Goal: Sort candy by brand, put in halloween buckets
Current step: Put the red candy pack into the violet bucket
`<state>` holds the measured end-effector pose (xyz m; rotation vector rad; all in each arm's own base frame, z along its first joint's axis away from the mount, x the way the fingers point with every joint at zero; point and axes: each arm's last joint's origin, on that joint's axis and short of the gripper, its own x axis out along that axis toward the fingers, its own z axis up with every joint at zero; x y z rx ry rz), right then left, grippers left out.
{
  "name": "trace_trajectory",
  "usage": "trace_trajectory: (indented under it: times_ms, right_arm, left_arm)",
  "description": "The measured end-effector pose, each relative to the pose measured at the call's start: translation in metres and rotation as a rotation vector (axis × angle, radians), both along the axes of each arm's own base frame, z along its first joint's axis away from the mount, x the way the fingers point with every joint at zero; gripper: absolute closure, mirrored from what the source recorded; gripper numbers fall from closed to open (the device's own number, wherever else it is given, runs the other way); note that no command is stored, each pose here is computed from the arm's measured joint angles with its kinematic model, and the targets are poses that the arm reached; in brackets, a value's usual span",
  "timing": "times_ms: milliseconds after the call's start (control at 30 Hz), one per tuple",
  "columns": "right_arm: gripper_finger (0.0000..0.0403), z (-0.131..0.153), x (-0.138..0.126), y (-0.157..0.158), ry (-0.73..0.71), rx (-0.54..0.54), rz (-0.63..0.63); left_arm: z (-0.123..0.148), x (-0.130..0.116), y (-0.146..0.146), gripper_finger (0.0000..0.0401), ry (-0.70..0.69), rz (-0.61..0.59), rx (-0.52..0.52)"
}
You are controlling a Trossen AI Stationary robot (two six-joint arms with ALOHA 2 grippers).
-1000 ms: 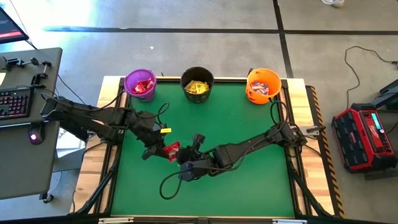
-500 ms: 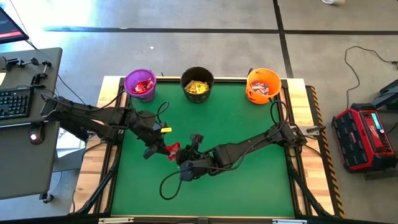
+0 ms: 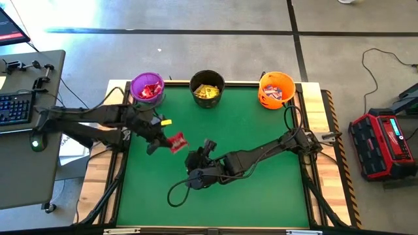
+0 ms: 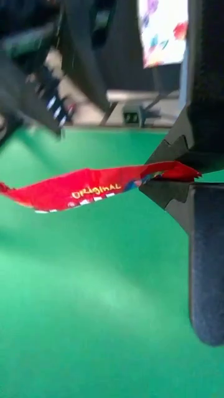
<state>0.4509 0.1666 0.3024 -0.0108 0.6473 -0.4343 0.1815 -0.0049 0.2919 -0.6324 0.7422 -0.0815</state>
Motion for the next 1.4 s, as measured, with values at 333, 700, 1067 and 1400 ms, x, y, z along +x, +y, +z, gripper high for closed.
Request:
trace_trajectory:
  times_ms: [333,700,1067,1400]
  right_arm:
    - [0.0203,-0.001,0.005,-0.019,0.01,0.013,-0.048]
    - [0.0203,-0.002,0.012,-0.038,0.023,0.044,-0.06]
    - [0.0203,-0.002,0.012,-0.04,0.023,0.045,-0.066]
    - [0.0203,-0.002,0.013,-0.044,0.019,0.045,-0.076]
  left_arm:
    - [0.002,-0.042,0.037,0.0401,0.104,0.328,0.107]
    - [-0.001,-0.073,0.084,0.0401,0.212,0.675,0.223]
    - [-0.005,-0.094,0.128,0.0401,0.295,0.871,0.345]
    - [-0.02,-0.09,0.159,0.0401,0.362,0.874,0.325]
